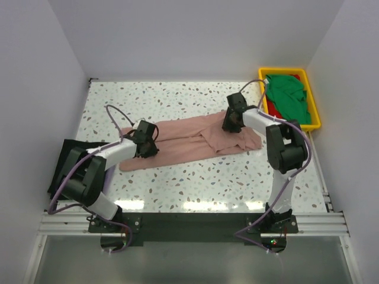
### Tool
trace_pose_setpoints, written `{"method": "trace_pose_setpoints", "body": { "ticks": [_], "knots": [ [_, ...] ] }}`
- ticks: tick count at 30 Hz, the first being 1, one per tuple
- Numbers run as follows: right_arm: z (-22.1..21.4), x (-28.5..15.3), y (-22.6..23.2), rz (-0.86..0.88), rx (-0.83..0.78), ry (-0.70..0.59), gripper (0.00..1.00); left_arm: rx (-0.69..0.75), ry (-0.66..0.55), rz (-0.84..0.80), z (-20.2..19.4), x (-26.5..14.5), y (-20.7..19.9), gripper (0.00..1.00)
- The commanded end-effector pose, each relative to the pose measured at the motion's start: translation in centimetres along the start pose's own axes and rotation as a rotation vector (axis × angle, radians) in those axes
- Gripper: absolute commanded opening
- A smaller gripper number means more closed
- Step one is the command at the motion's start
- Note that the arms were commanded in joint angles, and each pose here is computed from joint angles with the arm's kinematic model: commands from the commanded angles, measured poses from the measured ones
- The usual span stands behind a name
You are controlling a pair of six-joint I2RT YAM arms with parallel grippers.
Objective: Fold and stack the t-shirts
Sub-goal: Fold the tshirt
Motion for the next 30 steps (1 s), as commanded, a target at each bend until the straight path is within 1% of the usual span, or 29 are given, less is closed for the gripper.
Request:
{"method": "trace_pose_setpoints", "body": {
  "ticks": [1,2,3,4,5,6,7,8,9,10,11,12,13,14,15,16,17,18,19,21,22,23,24,25,26,27,28,29,30],
  "knots": [
    [1.6,2.8,1.2,-0.031,-0.090,0.003,0.40,0.004,0.090,0.040,-3.5,-0.3,0.1,0.19],
    [3.1,2.8,2.6,-0.001,-0.124,-0.026,0.40,0.001,0.101,0.009,-3.8,-0.5,-0.4,0.19],
    [3.6,3.2,3.1,0.003,-0.144,-0.035,0.40,-0.005,0.111,-0.021,-4.5,-0.8,-1.2,0.19],
    [3.5,4.7,3.2,-0.010,-0.168,-0.020,0.40,-0.009,0.133,-0.055,-5.1,-1.0,-1.8,0.19],
    [5.1,4.6,4.7,0.026,-0.201,-0.052,0.40,-0.007,0.143,-0.076,-5.5,-1.1,-2.3,0.19],
    [5.7,4.9,5.3,0.041,-0.215,-0.055,0.40,-0.003,0.150,-0.112,-6.3,-1.4,-3.7,0.19],
    [5.2,7.0,5.4,0.032,-0.233,-0.013,0.41,0.002,0.154,-0.139,-6.6,-1.7,-4.6,0.19],
    [7.0,6.4,7.2,0.079,-0.258,-0.041,0.41,0.020,0.185,-0.174,-7.8,-1.9,-6.0,0.19],
    [7.3,7.0,7.8,0.098,-0.276,-0.036,0.41,0.028,0.192,-0.204,-8.0,-2.0,-7.0,0.19],
    [6.6,8.7,8.2,0.122,-0.298,0.009,0.42,0.034,0.210,-0.234,-8.0,-2.0,-8.4,0.19],
    [8.2,8.2,9.9,0.170,-0.317,-0.023,0.43,0.041,0.227,-0.268,-8.4,-2.2,-9.3,0.19],
    [8.6,8.5,10.4,0.189,-0.323,-0.026,0.44,0.050,0.214,-0.339,-8.7,-2.5,-11.0,0.20],
    [8.8,8.6,11.1,0.230,-0.329,-0.012,0.47,0.053,0.228,-0.393,-8.6,-2.9,-12.3,0.20],
    [9.2,8.9,12.0,0.264,-0.332,-0.024,0.48,0.066,0.243,-0.417,-8.9,-2.7,-13.2,0.22],
    [9.3,8.8,12.6,0.289,-0.337,-0.027,0.51,0.071,0.220,-0.487,-7.9,-3.0,-14.7,0.23],
    [9.7,8.5,13.0,0.312,-0.334,-0.035,0.54,0.080,0.235,-0.527,-7.7,-3.2,-15.5,0.24],
    [10.0,8.0,13.4,0.326,-0.333,-0.052,0.56,0.093,0.213,-0.552,-7.1,-3.6,-16.0,0.26],
    [10.5,7.3,13.7,0.339,-0.330,-0.070,0.57,0.107,0.191,-0.585,-6.5,-4.1,-16.5,0.31],
    [10.8,6.6,13.9,0.351,-0.329,-0.084,0.61,0.118,0.151,-0.622,-5.3,-5.3,-17.2,0.33],
    [12.0,3.9,14.5,0.378,-0.322,-0.137,0.65,0.149,0.105,-0.611,-4.1,-6.1,-17.0,0.39],
    [12.3,3.1,14.6,0.378,-0.319,-0.154,0.68,0.153,0.067,-0.603,-3.2,-6.5,-17.1,0.41],
    [12.5,2.2,14.4,0.374,-0.310,-0.166,0.69,0.161,0.035,-0.592,-2.3,-7.0,-16.5,0.41],
    [13.3,-0.1,14.7,0.385,-0.303,-0.208,0.69,0.164,0.031,-0.563,-2.0,-7.0,-15.9,0.42],
    [13.3,-0.7,14.3,0.371,-0.288,-0.207,0.69,0.170,-0.010,-0.543,-1.0,-7.3,-15.2,0.42],
    [13.4,-1.5,14.2,0.361,-0.273,-0.218,0.69,0.180,-0.013,-0.508,-0.9,-7.3,-14.5,0.42],
    [14.0,-3.4,13.9,0.348,-0.250,-0.253,0.69,0.191,-0.029,-0.481,-0.5,-7.3,-14.0,0.42],
    [13.3,-3.3,13.4,0.328,-0.241,-0.235,0.69,0.199,-0.056,-0.427,0.0,-7.0,-13.4,0.41],
    [13.1,-3.5,13.0,0.318,-0.219,-0.229,0.68,0.226,-0.039,-0.363,-0.1,-6.7,-12.3,0.39],
    [13.2,-4.5,12.8,0.322,-0.205,-0.242,0.67,0.235,-0.054,-0.336,0.3,-6.6,-12.1,0.39]
  ]
}}
Point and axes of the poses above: each gripper's point midway between its finger pads, its own x axis out along the fingers, its own y axis along the line the jaws close on, z = x × y, the point moved 8 cm from there along -x, back along the fingers, and after that the axes turned 12 degrees about x, right-handed, at the moved point
